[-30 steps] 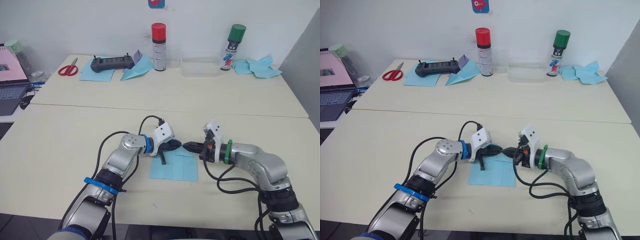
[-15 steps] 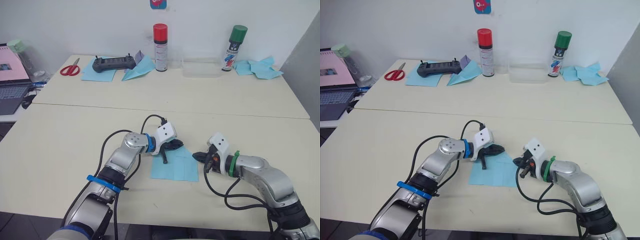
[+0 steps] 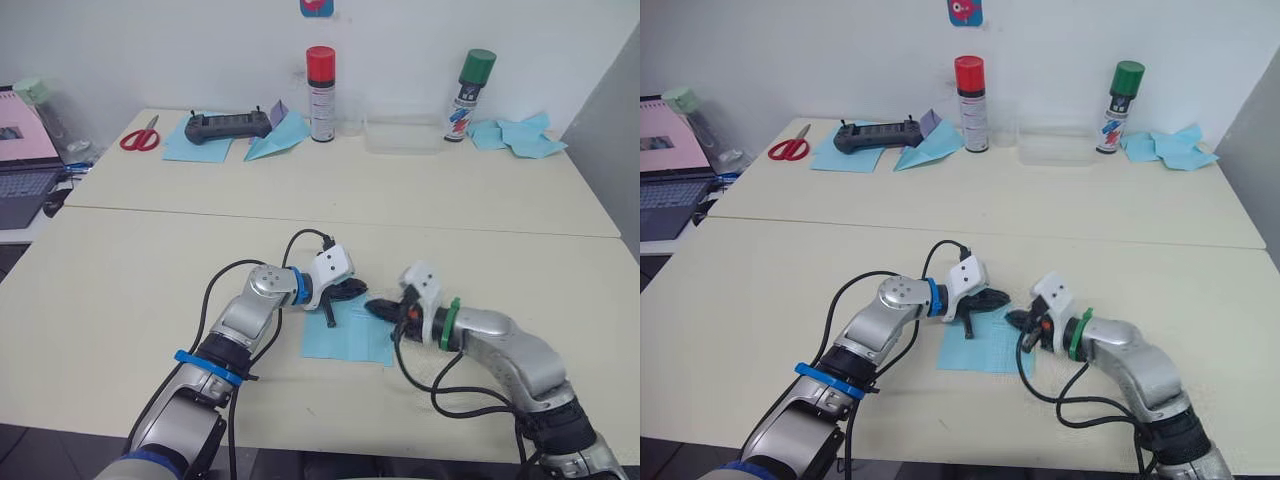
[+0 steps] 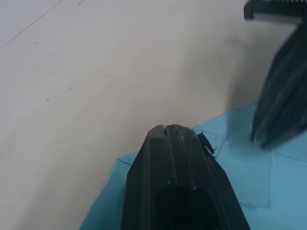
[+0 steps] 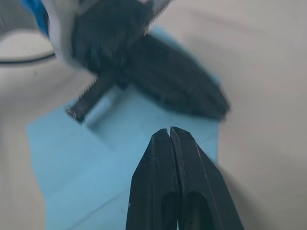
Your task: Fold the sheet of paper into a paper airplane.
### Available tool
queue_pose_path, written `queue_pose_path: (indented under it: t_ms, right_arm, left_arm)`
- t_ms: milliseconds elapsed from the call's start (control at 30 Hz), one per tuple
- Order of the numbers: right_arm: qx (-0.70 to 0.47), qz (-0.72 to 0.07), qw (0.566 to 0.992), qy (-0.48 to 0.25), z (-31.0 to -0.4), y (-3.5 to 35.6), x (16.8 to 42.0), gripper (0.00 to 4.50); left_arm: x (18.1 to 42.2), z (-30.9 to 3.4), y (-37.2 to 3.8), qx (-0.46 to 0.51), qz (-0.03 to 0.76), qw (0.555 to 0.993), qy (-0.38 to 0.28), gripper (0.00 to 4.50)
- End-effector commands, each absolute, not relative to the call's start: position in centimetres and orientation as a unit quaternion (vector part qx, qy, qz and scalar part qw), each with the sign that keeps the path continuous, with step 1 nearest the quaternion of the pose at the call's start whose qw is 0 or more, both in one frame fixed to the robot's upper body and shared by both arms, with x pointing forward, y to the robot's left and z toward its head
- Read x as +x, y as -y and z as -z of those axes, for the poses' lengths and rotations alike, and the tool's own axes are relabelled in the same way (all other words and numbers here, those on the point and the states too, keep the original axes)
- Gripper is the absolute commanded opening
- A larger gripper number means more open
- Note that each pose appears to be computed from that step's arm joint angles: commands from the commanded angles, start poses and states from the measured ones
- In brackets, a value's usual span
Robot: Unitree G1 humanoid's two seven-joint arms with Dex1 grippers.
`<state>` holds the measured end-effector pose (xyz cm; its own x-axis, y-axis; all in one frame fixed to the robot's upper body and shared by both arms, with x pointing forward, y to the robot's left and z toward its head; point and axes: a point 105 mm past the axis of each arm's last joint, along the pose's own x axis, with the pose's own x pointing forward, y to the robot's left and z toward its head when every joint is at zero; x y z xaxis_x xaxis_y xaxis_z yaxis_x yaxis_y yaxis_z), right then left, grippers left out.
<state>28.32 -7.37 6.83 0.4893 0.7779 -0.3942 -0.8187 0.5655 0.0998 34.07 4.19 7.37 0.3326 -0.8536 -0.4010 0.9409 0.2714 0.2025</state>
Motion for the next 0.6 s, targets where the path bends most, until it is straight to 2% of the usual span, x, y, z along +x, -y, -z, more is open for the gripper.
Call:
queue_pose_path:
  t_ms: [33, 133, 267, 600]
  right_arm:
    - [-0.079, -0.459, 0.860, -0.208, -6.4, 7.5, 28.6, 0.01]
    - [-0.079, -0.453, 0.862, -0.215, -6.1, 7.6, 28.7, 0.01]
    - [-0.075, -0.450, 0.864, -0.213, -6.1, 7.7, 28.8, 0.01]
    - [-0.074, -0.437, 0.870, -0.215, -6.3, 8.1, 29.0, 0.01]
  left_arm:
    - [33.6, -5.7, -4.7, 0.213, 0.566, 0.783, -0.142, 0.00]
    - [33.2, -8.1, -3.7, 0.190, 0.584, 0.784, -0.087, 0.00]
    - [32.9, -10.2, -2.3, 0.160, 0.597, 0.783, -0.062, 0.00]
    - [33.3, -6.0, -3.3, 0.222, 0.580, 0.772, -0.132, 0.00]
